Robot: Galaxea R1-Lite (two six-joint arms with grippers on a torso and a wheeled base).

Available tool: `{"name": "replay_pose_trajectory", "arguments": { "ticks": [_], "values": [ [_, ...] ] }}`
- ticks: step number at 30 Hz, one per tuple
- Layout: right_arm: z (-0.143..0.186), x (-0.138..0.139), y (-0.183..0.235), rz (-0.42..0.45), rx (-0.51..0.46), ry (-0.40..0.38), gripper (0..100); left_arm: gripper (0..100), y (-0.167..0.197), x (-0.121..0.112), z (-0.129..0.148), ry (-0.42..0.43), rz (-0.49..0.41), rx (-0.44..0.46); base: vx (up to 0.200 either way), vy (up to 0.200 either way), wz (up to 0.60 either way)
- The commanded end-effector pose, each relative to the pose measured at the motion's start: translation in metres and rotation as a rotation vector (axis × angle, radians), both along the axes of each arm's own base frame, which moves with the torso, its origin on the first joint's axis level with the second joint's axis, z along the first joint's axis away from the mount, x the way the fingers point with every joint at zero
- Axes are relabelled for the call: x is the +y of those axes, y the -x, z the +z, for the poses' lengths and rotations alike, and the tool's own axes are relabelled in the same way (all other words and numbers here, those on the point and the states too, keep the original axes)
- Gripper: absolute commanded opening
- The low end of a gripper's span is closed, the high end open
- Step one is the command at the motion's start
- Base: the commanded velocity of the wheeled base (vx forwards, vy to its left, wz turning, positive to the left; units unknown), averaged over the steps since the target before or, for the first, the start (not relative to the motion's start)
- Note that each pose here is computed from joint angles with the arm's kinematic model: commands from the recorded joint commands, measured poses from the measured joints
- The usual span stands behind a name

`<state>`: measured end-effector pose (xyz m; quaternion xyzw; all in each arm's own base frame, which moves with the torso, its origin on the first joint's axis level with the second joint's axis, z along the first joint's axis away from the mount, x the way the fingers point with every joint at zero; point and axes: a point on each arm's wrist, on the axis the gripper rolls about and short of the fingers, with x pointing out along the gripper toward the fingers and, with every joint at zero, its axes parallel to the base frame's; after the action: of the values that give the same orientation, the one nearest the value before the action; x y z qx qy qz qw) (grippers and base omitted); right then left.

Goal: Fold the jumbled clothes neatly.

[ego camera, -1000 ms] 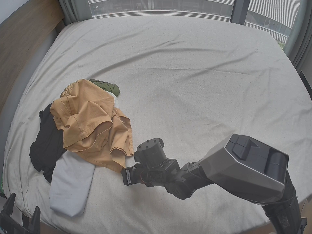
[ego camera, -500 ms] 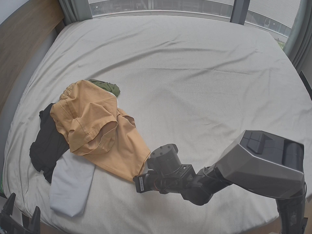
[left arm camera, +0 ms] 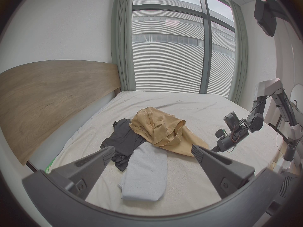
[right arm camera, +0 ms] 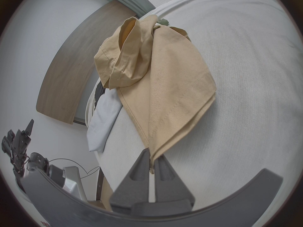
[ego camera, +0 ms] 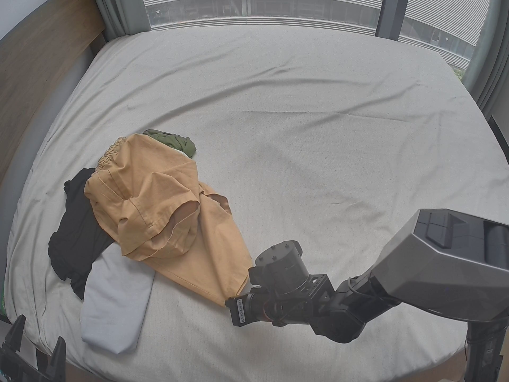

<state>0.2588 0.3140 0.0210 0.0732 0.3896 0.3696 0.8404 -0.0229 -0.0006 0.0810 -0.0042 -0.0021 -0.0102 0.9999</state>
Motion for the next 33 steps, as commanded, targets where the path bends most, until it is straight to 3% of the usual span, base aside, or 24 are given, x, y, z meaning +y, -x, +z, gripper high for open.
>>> {"name": "replay_pose_trajectory", "arguments": {
  "ticks": [1,33],
  "values": [
    [0.01,-0.007,0.008,0.005,0.0,-0.002,0,100,0.0,0.0,-0.005,-0.001,0.0,0.001,0.0,0.0,0.0],
    [-0.003,-0.056,0.058,0.025,0.062,0.082,0,100,0.0,0.0,-0.005,-0.001,0.0,0.001,0.0,0.0,0.0]
  ]
}}
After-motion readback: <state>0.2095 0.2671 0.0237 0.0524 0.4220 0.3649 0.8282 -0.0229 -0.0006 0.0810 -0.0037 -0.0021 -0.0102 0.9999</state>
